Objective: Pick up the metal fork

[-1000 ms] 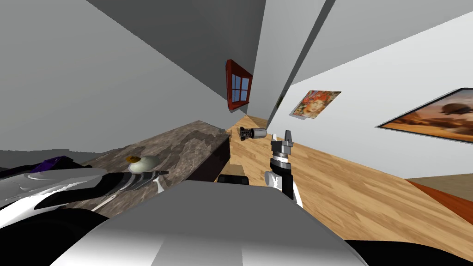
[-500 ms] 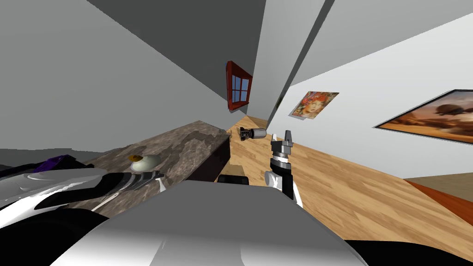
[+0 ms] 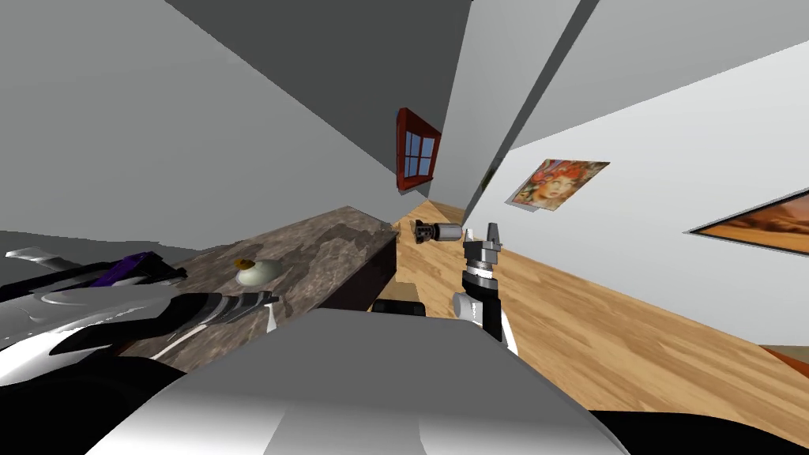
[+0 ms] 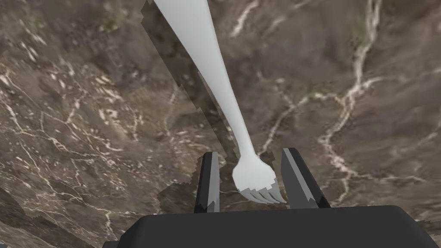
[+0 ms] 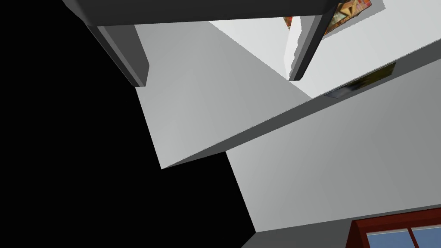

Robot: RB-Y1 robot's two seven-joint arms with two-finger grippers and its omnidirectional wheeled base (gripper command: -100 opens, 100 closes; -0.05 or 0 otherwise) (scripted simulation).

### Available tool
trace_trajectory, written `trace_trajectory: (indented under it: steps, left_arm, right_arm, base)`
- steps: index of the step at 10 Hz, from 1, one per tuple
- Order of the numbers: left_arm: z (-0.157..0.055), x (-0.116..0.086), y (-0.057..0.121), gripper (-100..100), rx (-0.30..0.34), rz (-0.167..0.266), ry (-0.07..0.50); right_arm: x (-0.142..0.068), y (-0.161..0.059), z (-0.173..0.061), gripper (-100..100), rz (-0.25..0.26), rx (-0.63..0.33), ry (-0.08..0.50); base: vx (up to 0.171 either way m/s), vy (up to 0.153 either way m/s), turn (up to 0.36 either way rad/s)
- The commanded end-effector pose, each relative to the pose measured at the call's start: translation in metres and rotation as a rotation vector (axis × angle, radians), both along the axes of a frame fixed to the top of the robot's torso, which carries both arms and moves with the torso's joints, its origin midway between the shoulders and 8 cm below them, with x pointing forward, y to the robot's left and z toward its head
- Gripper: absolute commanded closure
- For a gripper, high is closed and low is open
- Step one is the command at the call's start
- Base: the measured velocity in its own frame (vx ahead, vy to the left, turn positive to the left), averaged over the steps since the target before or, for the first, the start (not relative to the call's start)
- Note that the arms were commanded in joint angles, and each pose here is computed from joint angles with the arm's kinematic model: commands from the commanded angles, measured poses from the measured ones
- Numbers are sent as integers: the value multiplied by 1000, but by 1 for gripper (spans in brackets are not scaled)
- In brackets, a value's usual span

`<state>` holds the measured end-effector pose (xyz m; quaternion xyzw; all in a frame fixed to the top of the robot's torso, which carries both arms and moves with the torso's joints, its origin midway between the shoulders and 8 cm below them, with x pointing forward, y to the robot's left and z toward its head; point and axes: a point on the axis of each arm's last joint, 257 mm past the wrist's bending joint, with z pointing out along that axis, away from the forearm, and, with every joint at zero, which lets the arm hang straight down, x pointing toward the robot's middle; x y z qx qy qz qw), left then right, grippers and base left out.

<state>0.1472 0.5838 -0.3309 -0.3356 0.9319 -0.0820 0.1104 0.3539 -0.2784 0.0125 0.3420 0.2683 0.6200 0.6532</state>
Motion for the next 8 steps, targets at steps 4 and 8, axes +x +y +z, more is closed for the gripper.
trace_trajectory:
  steps: [4, 8]
  left_arm:
    - [12, 7, 7, 100, -1, -89, -2]
    - [16, 8, 10, 0, -1, -116, -2]
  right_arm:
    - [0, 0, 0, 0, 0, 0, 0]
    - [0, 0, 0, 0, 0, 0, 0]
  base:
    - [82, -47, 173]
    - [53, -37, 106]
